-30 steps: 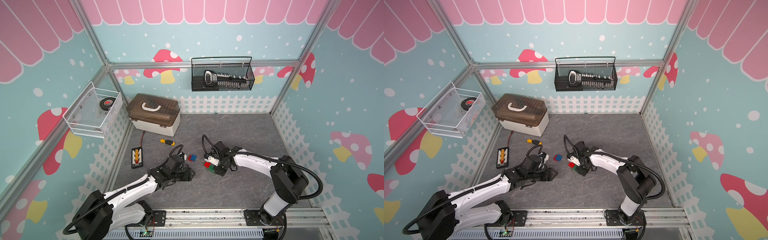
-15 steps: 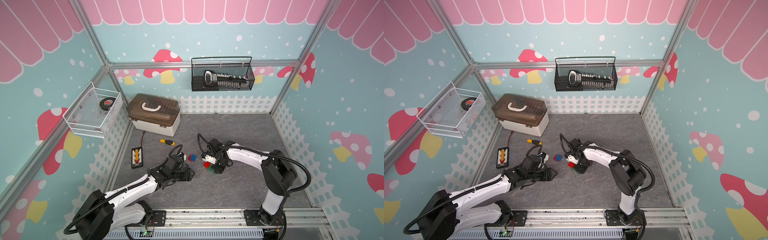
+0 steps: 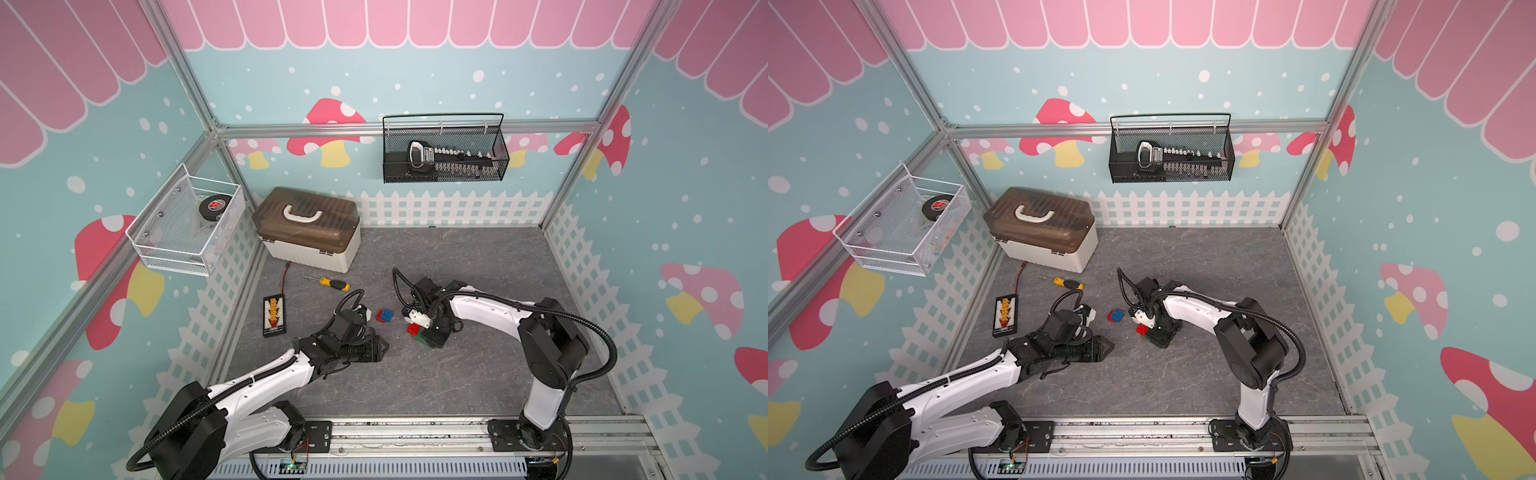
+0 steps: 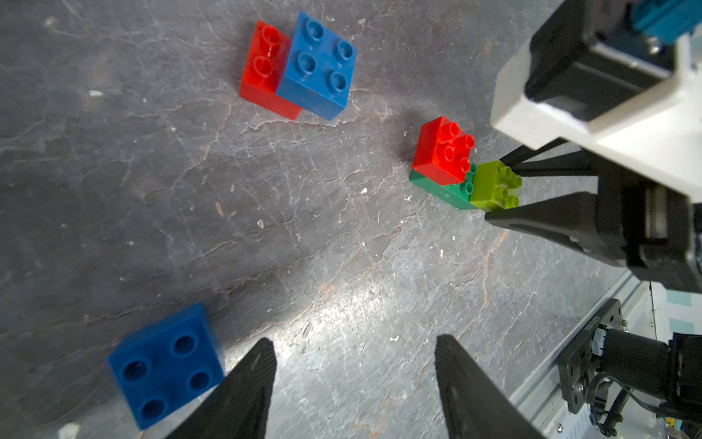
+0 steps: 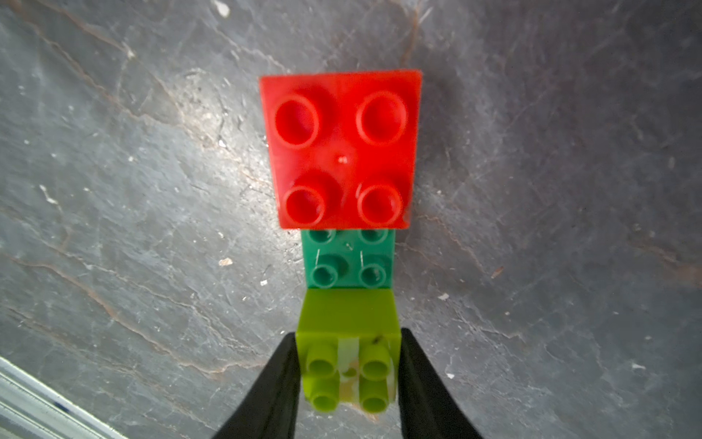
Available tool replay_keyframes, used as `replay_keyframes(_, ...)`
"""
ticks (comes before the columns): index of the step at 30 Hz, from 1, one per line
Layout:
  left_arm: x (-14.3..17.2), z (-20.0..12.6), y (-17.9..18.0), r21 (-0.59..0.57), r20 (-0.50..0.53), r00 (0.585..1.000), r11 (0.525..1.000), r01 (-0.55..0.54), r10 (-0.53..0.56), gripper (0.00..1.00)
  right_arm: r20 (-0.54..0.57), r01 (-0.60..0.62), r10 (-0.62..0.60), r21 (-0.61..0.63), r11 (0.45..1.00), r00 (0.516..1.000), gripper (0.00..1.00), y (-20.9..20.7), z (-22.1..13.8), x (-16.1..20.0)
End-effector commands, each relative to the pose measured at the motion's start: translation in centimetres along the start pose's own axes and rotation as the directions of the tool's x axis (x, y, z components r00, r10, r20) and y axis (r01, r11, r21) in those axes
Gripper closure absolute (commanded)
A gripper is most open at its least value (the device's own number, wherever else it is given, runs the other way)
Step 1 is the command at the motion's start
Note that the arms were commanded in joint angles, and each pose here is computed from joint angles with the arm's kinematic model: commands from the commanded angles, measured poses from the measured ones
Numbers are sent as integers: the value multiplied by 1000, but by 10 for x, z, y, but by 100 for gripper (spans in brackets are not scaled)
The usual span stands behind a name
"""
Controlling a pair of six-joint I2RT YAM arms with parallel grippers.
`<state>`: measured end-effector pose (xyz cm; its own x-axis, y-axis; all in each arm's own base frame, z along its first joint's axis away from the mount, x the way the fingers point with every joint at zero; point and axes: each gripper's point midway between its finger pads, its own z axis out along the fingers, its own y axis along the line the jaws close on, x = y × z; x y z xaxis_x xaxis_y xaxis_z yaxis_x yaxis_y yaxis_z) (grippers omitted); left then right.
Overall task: Assemble the letter y with lego
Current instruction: Assemble the lego brick with the lego brick, then pick up the lego brick from the center of the board, then move the lego brick at the center of the board.
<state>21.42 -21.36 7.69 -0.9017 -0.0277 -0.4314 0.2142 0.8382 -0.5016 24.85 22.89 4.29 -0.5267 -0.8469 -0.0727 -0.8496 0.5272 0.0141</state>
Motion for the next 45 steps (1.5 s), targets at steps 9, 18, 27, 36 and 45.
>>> replay_keyframes(9, -8, -13, 7, -48, 47, 999, 999, 16, -13, 32, 267, -39, 29, 34, 999, 963, 47, -2, -56, -37)
replay_keyframes(18, -9, -36, 39, -175, 111, 988, 977, 123, -104, 31, 286, -65, 68, -19, 998, 956, 44, 4, -26, -41)
replay_keyframes(27, -1, -42, 67, -232, 137, 970, 945, 228, -201, 31, 241, -53, 63, -46, 998, 968, 44, 8, -1, -37)
replay_keyframes(36, -1, -38, 68, -234, 123, 970, 944, 233, -209, 30, 193, -44, 54, -52, 998, 980, 45, 7, 14, -38)
replay_keyframes(45, 1, -33, 69, -227, 116, 970, 945, 236, -215, 30, 175, -43, 52, -52, 998, 983, 54, 6, 21, -39)
